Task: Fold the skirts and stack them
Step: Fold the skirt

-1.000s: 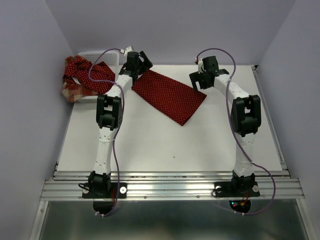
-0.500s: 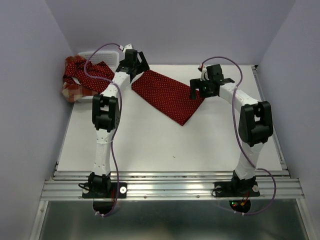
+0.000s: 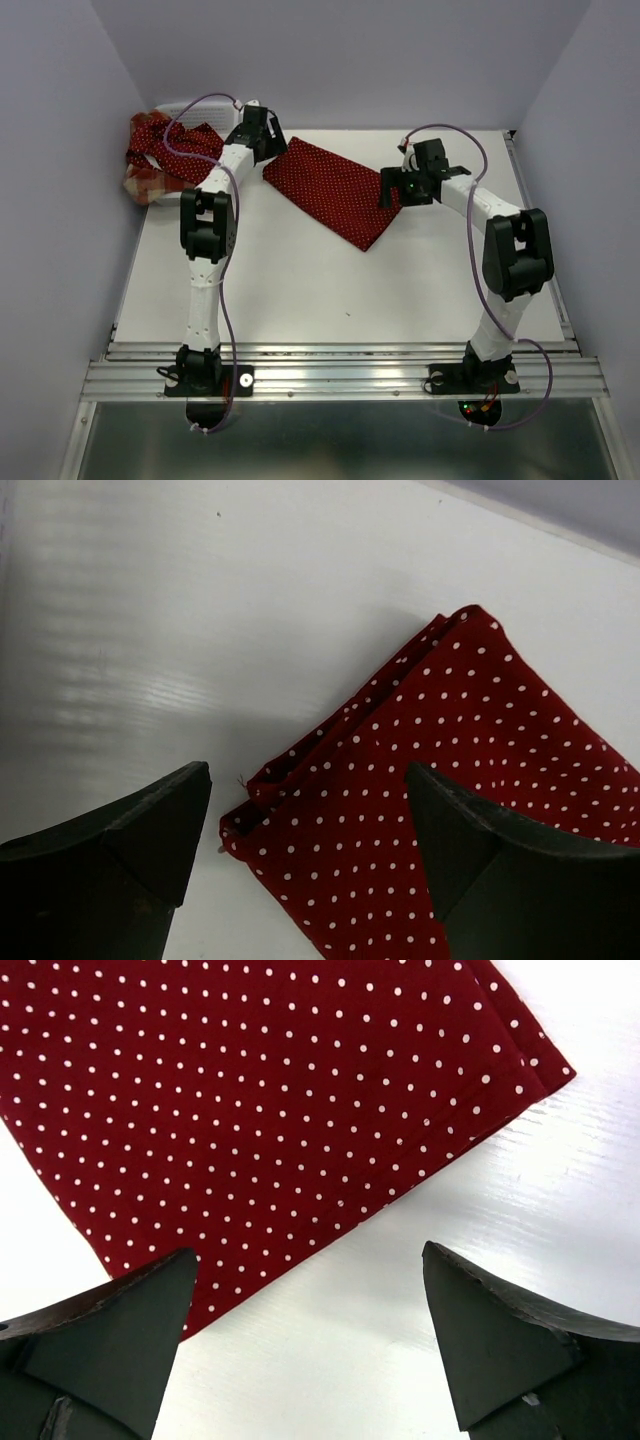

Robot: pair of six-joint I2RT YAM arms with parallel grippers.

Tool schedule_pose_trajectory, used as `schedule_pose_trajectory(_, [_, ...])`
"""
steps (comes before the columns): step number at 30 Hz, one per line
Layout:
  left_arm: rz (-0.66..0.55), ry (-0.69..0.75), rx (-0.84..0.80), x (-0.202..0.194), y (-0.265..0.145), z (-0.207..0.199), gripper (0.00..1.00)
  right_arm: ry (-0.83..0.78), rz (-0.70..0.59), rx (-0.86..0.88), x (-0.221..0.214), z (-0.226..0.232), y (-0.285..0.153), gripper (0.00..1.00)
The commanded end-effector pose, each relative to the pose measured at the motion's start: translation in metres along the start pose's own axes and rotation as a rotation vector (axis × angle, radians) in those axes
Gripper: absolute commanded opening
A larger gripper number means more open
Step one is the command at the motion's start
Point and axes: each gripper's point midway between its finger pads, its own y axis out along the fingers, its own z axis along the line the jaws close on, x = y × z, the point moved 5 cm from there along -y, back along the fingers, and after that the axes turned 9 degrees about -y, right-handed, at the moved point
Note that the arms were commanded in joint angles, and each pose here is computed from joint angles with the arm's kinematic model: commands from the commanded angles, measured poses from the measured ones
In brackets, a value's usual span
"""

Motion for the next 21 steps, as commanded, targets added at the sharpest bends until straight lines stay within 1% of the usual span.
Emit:
schedule_pose_trajectory(1, [0.075, 0.012, 0.039, -0.02, 0.004, 0.019, 0.83, -0.02, -0.109, 0.02, 0.024, 0.01, -0.024, 1.0])
schedule_pose_trajectory(5, [0.114, 0.017, 0.014, -0.033, 0.006, 0.021, 0.83, -0.021, -0.11, 0.023, 0.022, 0.011, -0.028, 1.0])
schedule_pose_trajectory(7, [0.137, 0.015, 0.029, -0.041, 0.01, 0.026, 0.79, -0.017, -0.113, 0.03, 0.021, 0.013, -0.031, 1.0])
schedule_pose_trajectory(8, [0.145, 0.014, 0.035, -0.043, 0.01, 0.027, 0.75, -0.017, -0.113, 0.031, 0.021, 0.013, -0.031, 1.0])
schedule_pose_trajectory(9, [0.158, 0.015, 0.042, -0.046, 0.009, 0.029, 0.66, -0.013, -0.121, 0.034, 0.022, 0.014, -0.034, 1.0])
schedule_pose_trajectory(11, [0.171, 0.013, 0.052, -0.051, 0.008, 0.032, 0.56, -0.008, -0.119, 0.033, 0.019, 0.015, -0.035, 1.0])
schedule_pose_trajectory(12, [0.175, 0.012, 0.055, -0.053, 0.007, 0.033, 0.47, -0.004, -0.126, 0.03, 0.019, 0.015, -0.038, 1.0])
schedule_pose_trajectory(13, [0.179, 0.01, 0.058, -0.057, 0.004, 0.036, 0.43, -0.001, -0.128, 0.029, 0.019, 0.015, -0.039, 1.0])
schedule_pose_trajectory(15, [0.206, 0.001, 0.023, -0.065, -0.001, 0.033, 0.37, 0.016, -0.131, 0.021, 0.017, 0.015, -0.039, 1.0])
schedule_pose_trajectory(16, [0.183, -0.012, 0.001, -0.058, -0.008, 0.028, 0.34, 0.022, -0.137, 0.017, 0.017, 0.015, -0.041, 1.0])
schedule_pose_trajectory(17, [0.211, -0.014, 0.017, -0.072, -0.01, 0.035, 0.33, 0.031, -0.143, 0.002, 0.018, 0.014, -0.041, 1.0])
schedule_pose_trajectory(18, [0.211, -0.014, 0.022, -0.077, -0.013, 0.035, 0.31, 0.059, -0.148, -0.013, 0.018, 0.013, -0.041, 1.0])
schedule_pose_trajectory(21, [0.232, -0.042, 0.057, -0.098, -0.031, 0.041, 0.31, 0.112, -0.175, -0.061, 0.022, 0.009, -0.045, 1.0])
